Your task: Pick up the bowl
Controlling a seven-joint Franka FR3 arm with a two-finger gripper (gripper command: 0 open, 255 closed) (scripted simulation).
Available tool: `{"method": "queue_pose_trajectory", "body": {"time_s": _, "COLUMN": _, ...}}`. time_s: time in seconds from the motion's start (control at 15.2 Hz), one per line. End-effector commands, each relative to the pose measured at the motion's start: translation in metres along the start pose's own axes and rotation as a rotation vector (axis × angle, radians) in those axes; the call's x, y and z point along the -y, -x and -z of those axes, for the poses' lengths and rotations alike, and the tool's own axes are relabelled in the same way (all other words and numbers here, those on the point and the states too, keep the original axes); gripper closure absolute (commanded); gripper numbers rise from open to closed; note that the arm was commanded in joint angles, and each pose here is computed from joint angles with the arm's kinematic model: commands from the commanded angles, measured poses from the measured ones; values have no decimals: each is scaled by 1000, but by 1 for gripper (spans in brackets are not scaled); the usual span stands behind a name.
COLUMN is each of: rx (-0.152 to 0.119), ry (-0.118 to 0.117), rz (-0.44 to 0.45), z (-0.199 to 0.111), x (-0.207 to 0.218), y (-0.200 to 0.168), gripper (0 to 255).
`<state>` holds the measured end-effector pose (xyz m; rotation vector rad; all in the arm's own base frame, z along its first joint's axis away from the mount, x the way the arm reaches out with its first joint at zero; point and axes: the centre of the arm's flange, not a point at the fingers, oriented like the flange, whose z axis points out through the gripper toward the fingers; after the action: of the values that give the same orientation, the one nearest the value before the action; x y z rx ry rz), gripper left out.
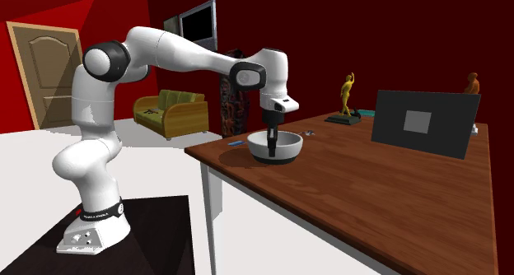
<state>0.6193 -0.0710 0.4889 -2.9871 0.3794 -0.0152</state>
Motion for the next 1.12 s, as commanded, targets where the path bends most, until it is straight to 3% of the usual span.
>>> {"method": "queue_pose_trajectory", "body": {"time_s": 0.0, "rx": 1, "ry": 1, "rz": 0, "z": -1, "x": 0, "y": 0, "gripper": 255}}
{"method": "queue_pose_trajectory", "body": {"time_s": 0.2, "rx": 1, "ry": 0, "rz": 0, "z": 0, "x": 0, "y": -1, "gripper": 255}}
{"method": "queue_pose_trajectory", "body": {"time_s": 1.06, "rx": 1, "ry": 0, "rz": 0, "z": 68, "x": 9, "y": 0, "gripper": 255}}
